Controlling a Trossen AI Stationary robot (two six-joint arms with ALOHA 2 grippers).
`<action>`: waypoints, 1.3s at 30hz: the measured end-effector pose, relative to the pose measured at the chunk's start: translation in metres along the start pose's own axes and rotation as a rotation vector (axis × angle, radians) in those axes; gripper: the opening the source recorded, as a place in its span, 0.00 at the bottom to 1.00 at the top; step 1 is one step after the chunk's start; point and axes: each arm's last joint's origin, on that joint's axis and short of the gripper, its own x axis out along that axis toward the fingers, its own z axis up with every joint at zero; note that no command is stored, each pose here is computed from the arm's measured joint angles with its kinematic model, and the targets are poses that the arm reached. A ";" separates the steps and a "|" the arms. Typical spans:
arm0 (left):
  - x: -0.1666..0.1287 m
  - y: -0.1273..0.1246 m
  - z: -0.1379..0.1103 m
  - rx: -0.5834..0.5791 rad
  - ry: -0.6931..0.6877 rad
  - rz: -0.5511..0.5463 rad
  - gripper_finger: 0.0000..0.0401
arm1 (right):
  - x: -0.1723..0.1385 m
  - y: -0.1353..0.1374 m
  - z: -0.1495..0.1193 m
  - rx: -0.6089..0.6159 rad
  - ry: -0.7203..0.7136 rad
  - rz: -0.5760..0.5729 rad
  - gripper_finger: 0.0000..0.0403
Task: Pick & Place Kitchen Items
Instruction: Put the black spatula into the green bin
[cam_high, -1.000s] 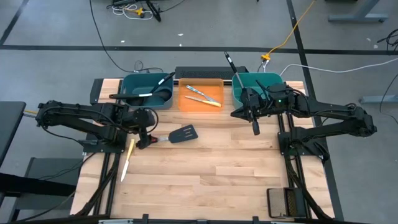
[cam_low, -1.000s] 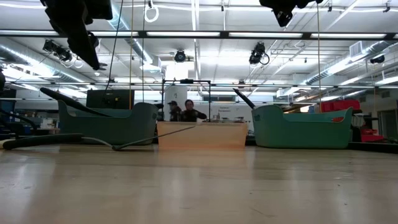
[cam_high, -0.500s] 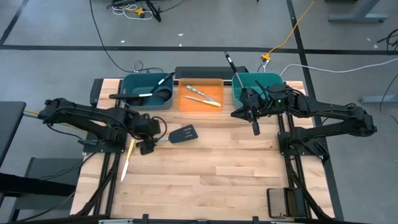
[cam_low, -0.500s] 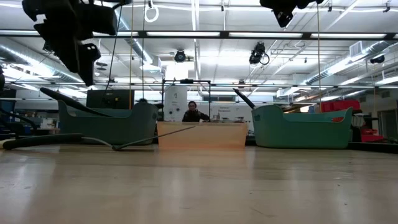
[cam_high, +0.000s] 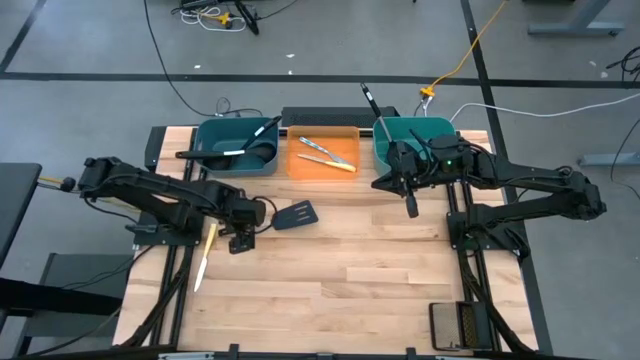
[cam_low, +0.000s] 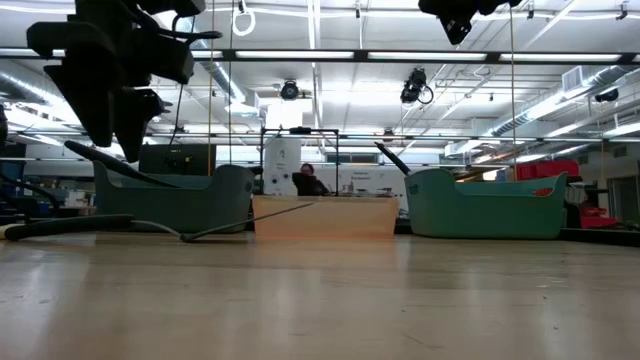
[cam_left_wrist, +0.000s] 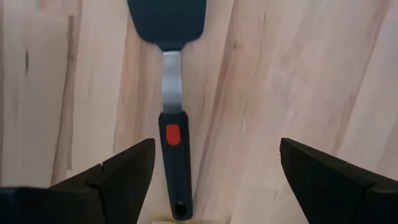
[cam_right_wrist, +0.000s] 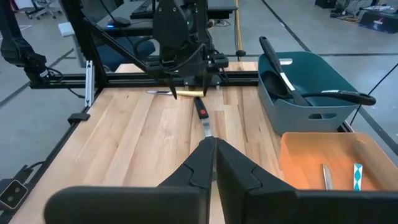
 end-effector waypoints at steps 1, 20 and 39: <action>0.001 -0.001 0.001 0.002 -0.002 -0.002 0.87 | 0.000 0.000 0.000 0.000 0.001 0.000 0.07; 0.001 0.001 -0.006 0.005 0.055 0.068 0.87 | 0.000 0.000 0.000 -0.001 0.001 0.000 0.07; 0.009 0.018 -0.055 -0.029 -0.014 0.095 0.87 | 0.000 0.000 0.000 0.000 0.001 0.000 0.07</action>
